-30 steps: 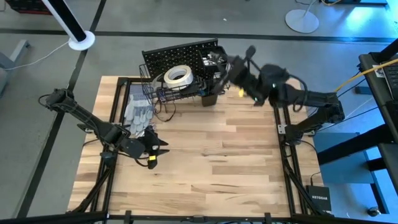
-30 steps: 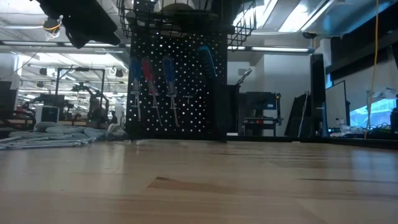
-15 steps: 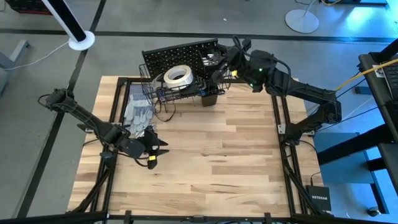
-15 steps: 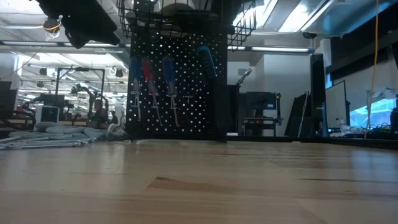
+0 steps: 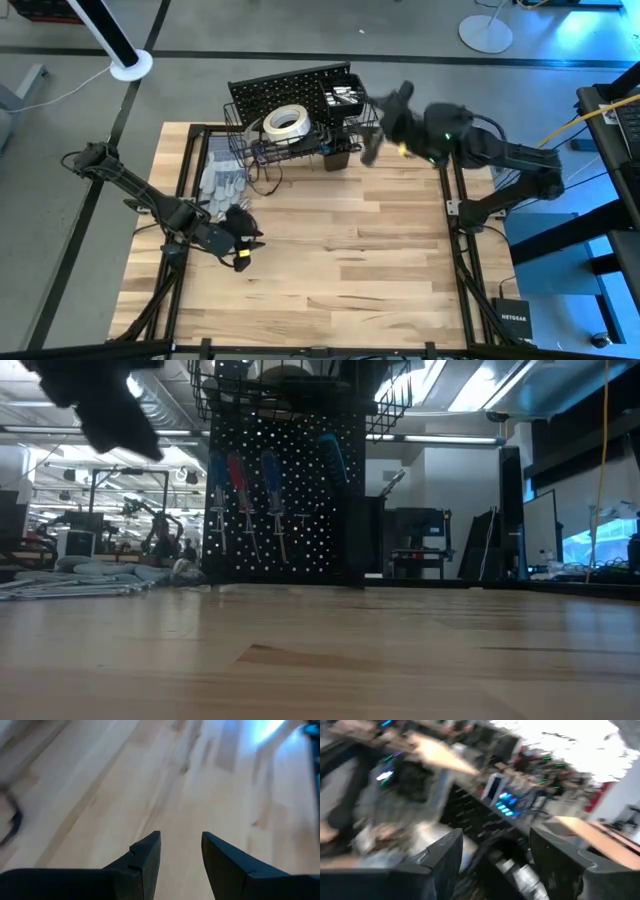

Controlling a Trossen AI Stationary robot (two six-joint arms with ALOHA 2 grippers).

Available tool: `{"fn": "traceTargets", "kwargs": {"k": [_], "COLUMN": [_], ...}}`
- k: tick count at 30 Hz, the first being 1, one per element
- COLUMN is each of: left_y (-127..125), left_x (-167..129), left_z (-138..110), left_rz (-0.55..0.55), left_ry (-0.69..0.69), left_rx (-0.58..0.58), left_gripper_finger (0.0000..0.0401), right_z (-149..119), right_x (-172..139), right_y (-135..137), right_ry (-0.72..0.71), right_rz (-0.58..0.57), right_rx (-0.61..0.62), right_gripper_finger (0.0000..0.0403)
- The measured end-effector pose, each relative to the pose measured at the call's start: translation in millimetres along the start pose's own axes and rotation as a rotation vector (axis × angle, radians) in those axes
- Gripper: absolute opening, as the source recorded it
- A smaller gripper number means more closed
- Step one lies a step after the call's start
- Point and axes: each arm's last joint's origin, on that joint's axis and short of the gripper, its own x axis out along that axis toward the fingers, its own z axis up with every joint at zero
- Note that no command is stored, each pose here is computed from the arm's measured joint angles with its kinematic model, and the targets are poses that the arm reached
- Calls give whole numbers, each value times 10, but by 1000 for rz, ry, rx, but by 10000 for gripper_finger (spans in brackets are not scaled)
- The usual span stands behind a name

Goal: Hang tools onto peg board
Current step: Hang the wrench on the pegboard

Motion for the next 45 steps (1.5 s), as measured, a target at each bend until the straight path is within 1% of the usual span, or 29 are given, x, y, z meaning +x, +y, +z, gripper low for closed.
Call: {"fn": "traceTargets", "kwargs": {"k": [4,7,9,11,13,15,17,20,25,27,29,31,33,35,38,41,45], "left_y": [84,140,179,217,249,275,307,358,470,533,580,609,617,614,636,702,748], "left_x": [-4,-15,-17,-11,13,58,116,221,403,464,514,550,569,584,616,645,662], "left_z": [-86,-137,-157,-170,-186,-203,-222,-239,-211,-196,-185,-186,-196,-214,-311,-457,-552], "left_rz": [82,139,175,209,235,260,298,345,412,440,445,434,403,369,320,317,317], "left_ry": [78,123,144,165,204,248,293,355,400,420,450,489,537,567,605,627,616], "left_rx": [-60,-98,-115,-141,-157,-169,-175,-176,-175,-177,-180,-177,-169,-169,-188,-205,-222], "left_gripper_finger": [134,134,134,134,134,134,134,134,134,134,134,134,134,134,134,134,133], "right_z": [-51,-194,-347,-541,-774,-1020,-1261,-1606,-1964,-2096,-2198,-2313,-2396,-2428,-2476,-2496,-2499], "right_x": [-332,-525,-626,-680,-718,-754,-764,-778,-747,-745,-739,-734,-726,-709,-697,-692,-691], "right_y": [206,380,518,687,879,1083,1280,1527,1768,1819,1860,1900,1938,1970,2003,2017,2017], "right_ry": [119,286,412,504,575,608,587,525,339,282,236,223,236,243,255,261,260], "right_rz": [172,288,342,371,389,391,382,385,407,413,410,395,389,382,376,373,369], "right_rx": [-41,-41,-46,-46,-53,-61,-49,9,253,322,373,384,369,359,342,334,326], "right_gripper_finger": [233,232,232,232,232,232,232,232,232,232,232,232,232,232,232,232,232]}}
